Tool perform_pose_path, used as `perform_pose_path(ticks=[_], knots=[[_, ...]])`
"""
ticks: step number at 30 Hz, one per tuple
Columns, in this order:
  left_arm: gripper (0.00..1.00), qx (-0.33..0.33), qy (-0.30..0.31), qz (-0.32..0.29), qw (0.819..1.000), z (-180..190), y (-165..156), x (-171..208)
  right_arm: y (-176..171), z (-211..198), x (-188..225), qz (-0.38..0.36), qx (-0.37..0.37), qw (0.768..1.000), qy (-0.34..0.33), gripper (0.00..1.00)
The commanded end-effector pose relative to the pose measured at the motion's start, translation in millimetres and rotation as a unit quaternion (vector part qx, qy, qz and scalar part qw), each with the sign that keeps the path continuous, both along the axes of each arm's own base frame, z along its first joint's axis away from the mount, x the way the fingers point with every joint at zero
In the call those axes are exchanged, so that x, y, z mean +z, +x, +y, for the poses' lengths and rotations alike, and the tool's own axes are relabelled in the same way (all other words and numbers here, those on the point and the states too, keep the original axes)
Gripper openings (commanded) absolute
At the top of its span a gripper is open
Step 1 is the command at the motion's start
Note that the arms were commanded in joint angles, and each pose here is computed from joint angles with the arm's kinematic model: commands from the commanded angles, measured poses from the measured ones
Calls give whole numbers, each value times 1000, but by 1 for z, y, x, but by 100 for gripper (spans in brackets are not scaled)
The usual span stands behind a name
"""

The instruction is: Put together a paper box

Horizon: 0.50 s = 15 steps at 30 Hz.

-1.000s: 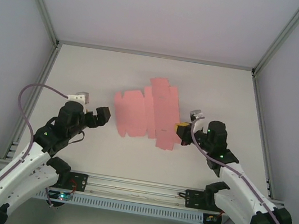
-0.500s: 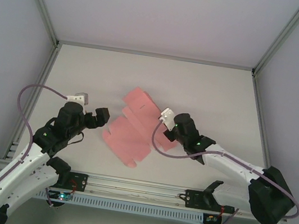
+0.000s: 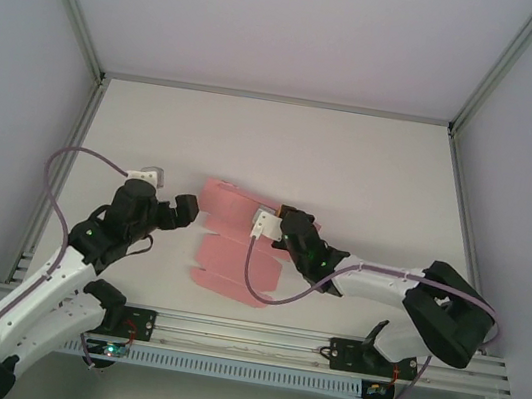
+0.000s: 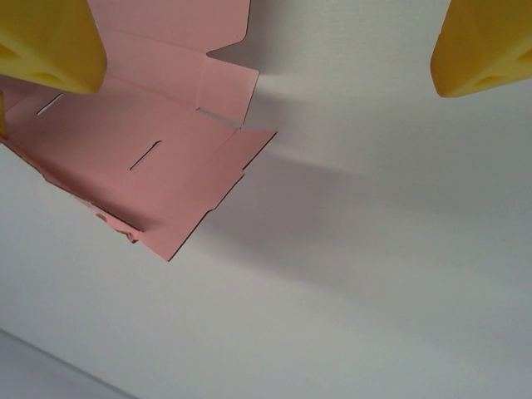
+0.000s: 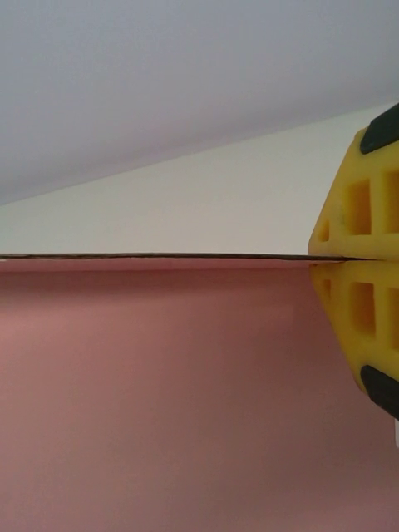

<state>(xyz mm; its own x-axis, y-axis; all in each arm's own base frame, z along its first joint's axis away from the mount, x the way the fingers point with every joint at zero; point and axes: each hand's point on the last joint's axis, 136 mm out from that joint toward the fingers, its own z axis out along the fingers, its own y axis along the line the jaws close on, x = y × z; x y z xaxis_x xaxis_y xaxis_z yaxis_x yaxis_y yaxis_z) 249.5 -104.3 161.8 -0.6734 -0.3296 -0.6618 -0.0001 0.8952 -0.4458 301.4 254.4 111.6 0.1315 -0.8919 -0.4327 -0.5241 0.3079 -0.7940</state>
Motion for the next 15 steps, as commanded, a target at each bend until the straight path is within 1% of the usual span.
perform_pose_path(ticks=[1,5,9,12,15], knots=[[100,-37,-15,-33,999,-18,11,20,5,1,7,-48,-3,999,-21,0],[100,-53,-28,-33,998,-34,28,35,5,6,0,-42,3,999,-24,0],[100,-91,-36,-37,995,-55,45,50,4,6,-4,-37,4,999,-29,0],[100,-111,-38,-18,993,-69,58,51,4,6,-2,-37,5,999,-23,0],[100,-145,-59,2,988,-90,69,50,4,6,-2,-34,4,999,-24,0]])
